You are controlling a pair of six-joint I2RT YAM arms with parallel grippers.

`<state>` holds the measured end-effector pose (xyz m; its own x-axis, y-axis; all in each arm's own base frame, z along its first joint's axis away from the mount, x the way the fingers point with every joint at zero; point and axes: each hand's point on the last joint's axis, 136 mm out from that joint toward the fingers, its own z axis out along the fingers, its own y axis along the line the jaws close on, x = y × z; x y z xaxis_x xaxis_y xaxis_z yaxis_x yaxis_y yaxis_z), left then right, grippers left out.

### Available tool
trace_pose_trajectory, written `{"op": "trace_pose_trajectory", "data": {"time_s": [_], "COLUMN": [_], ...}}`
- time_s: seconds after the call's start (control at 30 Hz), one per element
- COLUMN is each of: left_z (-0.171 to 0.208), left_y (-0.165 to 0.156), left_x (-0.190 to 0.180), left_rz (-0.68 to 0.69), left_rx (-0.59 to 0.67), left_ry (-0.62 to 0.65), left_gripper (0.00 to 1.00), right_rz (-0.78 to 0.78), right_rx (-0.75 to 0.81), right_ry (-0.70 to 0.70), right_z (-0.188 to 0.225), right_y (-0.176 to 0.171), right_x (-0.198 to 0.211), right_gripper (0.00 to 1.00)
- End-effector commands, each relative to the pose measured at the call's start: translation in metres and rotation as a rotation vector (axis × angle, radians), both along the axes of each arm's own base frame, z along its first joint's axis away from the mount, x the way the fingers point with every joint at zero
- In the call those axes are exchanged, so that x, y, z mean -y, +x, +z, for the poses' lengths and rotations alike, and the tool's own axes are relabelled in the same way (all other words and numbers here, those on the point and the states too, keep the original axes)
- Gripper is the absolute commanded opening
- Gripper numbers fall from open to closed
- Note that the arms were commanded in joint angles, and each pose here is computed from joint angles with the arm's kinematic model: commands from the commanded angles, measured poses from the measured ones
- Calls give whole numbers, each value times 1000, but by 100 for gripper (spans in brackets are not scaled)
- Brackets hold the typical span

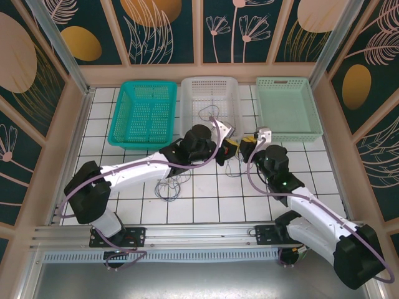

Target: Untangle the cables

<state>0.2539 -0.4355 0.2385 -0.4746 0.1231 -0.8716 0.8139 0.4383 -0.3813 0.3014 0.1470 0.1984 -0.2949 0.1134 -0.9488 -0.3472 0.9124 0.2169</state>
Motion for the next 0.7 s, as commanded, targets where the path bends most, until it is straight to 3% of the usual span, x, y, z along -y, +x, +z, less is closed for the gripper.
{"op": "trace_pose_trajectory", "data": {"time_s": [0.0,0.07,0.1,0.27,0.53,0.67], "left_z": [35,33,32,42,109,145], "left_y": [-7,-8,-8,-13,-18,-18], "left_x": [-3,-4,-5,-8,-23,-33], "left_rz": [-11,-10,-8,-14,4,27], "left_rx": [41,26,18,0,99,170], "left_ry": [-90,-80,-73,-113,-217,-240], "left_gripper": [0,0,0,0,0,0], "right_rz": [-108,-122,-126,-131,-125,-138], "right_rx": [-64,-69,-65,-92,-180,-134], "right_ry": [17,34,43,40,50,85], "right_z": [-5,-7,-6,-14,-41,-32], "right_y": [9,8,8,5,-1,-5], "right_x": [18,22,24,28,27,31], "right_gripper": [45,60,62,64,60,72]}}
